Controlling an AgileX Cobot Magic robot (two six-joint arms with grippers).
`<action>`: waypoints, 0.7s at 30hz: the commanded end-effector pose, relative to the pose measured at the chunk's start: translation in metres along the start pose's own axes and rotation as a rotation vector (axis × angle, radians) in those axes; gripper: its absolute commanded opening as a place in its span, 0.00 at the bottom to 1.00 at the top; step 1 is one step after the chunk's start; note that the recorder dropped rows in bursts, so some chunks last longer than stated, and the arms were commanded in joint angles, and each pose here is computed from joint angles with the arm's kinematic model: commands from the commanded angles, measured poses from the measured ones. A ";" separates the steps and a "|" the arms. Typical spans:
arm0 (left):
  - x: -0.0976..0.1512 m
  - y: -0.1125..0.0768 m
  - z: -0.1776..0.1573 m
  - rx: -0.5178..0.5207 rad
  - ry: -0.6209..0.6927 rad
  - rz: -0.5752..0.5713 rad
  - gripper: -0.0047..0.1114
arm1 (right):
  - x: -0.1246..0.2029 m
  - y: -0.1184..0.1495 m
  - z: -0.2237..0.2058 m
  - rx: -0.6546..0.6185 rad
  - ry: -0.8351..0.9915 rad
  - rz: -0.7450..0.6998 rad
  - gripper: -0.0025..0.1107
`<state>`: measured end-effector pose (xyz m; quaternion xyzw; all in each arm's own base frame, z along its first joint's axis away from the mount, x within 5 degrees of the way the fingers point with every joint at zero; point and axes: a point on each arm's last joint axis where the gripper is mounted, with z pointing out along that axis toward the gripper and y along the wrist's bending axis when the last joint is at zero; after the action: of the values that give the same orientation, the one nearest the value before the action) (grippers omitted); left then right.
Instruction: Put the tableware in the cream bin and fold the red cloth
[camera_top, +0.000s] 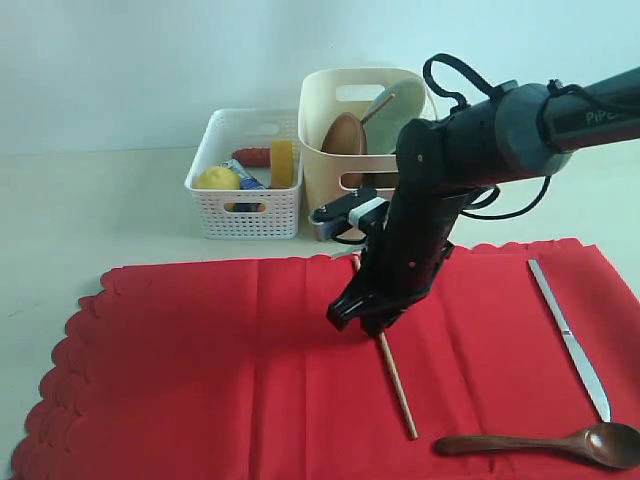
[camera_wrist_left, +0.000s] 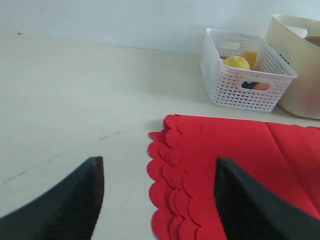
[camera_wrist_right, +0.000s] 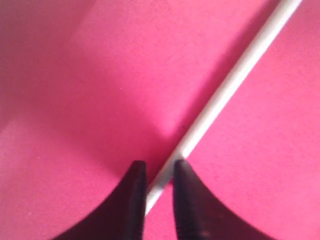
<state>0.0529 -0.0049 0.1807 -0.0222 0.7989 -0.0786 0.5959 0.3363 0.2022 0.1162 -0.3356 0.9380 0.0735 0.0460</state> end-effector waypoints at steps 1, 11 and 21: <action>0.000 0.000 0.000 0.001 -0.009 -0.013 0.57 | 0.003 -0.002 0.006 0.010 0.024 0.004 0.02; 0.000 0.000 0.000 0.001 -0.009 -0.013 0.57 | 0.000 0.000 -0.021 0.027 -0.010 -0.020 0.02; 0.000 0.000 0.000 0.001 -0.009 -0.013 0.57 | -0.001 0.003 -0.035 0.024 -0.042 -0.006 0.02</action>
<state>0.0529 -0.0049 0.1807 -0.0222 0.7989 -0.0786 0.5959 0.3343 0.1993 0.1478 -0.3400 0.9354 0.0683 0.0686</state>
